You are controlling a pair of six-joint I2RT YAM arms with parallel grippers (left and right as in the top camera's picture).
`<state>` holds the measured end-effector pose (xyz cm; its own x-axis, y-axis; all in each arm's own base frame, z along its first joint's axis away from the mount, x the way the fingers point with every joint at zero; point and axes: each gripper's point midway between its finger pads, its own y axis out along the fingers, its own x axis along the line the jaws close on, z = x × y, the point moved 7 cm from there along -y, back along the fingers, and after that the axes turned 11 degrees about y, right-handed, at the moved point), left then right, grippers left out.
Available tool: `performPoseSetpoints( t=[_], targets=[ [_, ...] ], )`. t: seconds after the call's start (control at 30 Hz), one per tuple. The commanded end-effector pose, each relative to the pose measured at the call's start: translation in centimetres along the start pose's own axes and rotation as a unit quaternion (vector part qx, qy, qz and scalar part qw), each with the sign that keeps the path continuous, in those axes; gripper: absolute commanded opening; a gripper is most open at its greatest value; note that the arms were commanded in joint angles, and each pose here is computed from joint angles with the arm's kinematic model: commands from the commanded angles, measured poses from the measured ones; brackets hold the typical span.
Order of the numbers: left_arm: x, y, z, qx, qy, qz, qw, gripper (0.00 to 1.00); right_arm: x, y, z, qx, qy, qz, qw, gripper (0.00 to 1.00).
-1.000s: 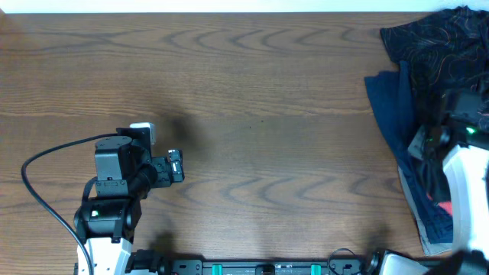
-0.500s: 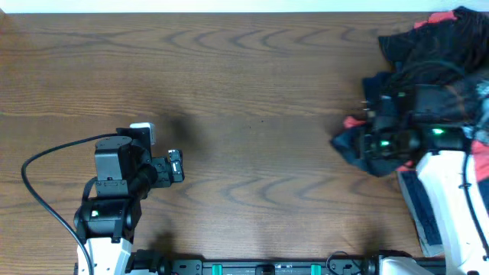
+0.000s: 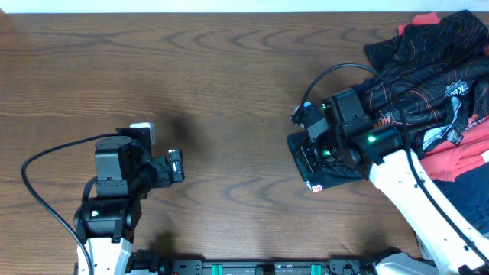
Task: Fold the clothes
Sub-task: 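Reach the right gripper into the clothes pile and grasp the black jersey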
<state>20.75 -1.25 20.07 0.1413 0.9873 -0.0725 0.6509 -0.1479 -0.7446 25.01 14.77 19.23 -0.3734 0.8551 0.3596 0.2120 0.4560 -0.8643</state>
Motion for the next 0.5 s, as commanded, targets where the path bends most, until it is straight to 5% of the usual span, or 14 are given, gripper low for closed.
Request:
performPoseSetpoints(
  t=[0.0, 0.1, 0.47],
  targets=[
    [-0.1, -0.5, -0.7, -0.010, -0.003, 0.004, 1.000, 0.98, -1.4, 1.2, 0.0, 0.010, 0.036, 0.065, 0.997, 0.39],
    [-0.1, -0.5, -0.7, -0.010, -0.003, 0.004, 1.000, 0.98, -3.3, 2.4, 0.3, 0.021, 0.072, 0.137, 0.988, 0.58],
    [-0.1, -0.5, -0.7, -0.010, -0.003, 0.004, 1.000, 0.98, -6.6, 10.7, 0.7, 0.086, 0.118, 0.172, 0.974, 0.65]
  ],
)
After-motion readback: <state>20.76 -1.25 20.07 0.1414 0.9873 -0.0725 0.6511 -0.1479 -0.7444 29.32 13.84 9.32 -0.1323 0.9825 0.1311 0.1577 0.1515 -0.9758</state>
